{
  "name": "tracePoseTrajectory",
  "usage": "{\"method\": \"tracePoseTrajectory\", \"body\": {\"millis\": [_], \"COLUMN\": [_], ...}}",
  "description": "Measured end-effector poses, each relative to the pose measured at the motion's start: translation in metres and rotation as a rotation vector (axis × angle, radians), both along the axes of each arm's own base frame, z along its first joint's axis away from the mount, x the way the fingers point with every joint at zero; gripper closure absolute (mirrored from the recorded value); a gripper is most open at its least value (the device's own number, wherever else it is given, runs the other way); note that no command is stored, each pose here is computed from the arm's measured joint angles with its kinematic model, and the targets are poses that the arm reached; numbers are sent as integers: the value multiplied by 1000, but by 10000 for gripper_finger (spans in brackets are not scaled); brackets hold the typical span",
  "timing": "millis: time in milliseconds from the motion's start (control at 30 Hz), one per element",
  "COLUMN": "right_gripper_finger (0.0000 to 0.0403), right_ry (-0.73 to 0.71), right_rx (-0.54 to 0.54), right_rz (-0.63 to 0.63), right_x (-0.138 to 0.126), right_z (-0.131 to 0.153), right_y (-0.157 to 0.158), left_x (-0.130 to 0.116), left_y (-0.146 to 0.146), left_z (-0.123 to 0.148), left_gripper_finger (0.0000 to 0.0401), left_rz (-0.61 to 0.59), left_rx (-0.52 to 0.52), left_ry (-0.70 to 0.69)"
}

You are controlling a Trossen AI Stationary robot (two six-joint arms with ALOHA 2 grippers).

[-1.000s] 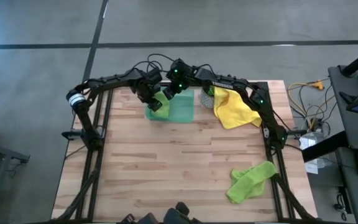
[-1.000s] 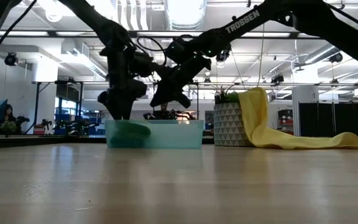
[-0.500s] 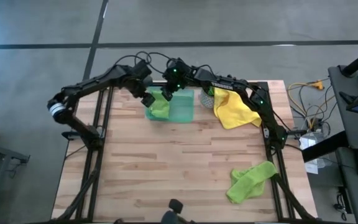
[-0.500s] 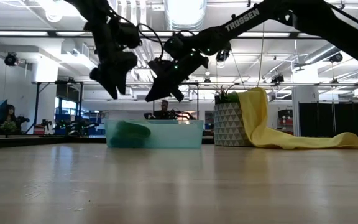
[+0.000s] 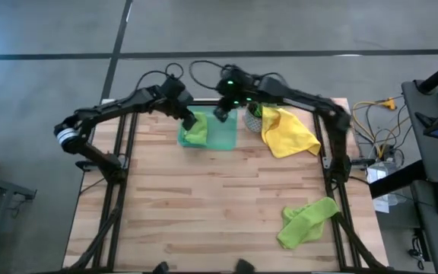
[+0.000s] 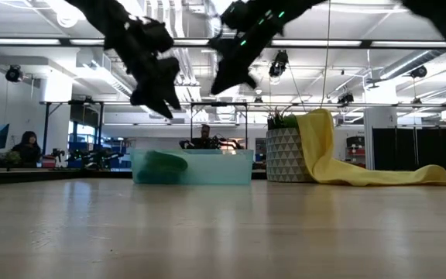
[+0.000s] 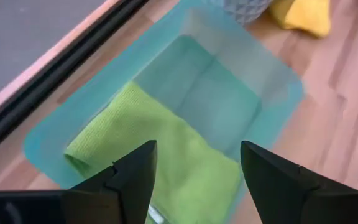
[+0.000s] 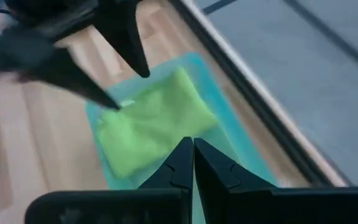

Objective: Fold microfiber towels
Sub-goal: Put the folded green microfiber towel into the blue bin

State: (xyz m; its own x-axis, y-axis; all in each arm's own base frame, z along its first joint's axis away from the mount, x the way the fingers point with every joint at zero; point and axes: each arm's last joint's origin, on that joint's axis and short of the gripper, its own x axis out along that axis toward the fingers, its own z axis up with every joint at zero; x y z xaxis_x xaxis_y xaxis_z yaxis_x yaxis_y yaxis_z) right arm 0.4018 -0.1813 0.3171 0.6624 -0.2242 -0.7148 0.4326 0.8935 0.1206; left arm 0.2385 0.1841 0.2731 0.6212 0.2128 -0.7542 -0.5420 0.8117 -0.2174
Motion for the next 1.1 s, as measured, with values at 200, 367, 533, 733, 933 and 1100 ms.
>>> {"method": "tracePoseTrajectory", "body": {"millis": [200,367,533,733,933,1100], "right_gripper_finger": [394,394,394,394,394,394], "right_ry": [-73,-148,-219,-259,-317,-336], "right_rx": [-56,-87,-42,16,23,15], "right_rz": [-106,-271,-386,-458,-464,-450], "right_x": [-77,-138,-184,-208,-208,-204], "right_z": [42,48,41,24,20,27], "right_y": [40,65,83,93,93,93], "left_x": [24,42,46,40,34,29], "left_y": [22,40,48,48,48,51], "left_z": [-37,-60,-64,-73,-81,-61], "left_gripper_finger": [233,304,363,398,401,401], "left_rz": [28,44,108,78,94,120], "left_rx": [14,50,111,89,80,159], "left_ry": [59,155,252,377,472,468]}}
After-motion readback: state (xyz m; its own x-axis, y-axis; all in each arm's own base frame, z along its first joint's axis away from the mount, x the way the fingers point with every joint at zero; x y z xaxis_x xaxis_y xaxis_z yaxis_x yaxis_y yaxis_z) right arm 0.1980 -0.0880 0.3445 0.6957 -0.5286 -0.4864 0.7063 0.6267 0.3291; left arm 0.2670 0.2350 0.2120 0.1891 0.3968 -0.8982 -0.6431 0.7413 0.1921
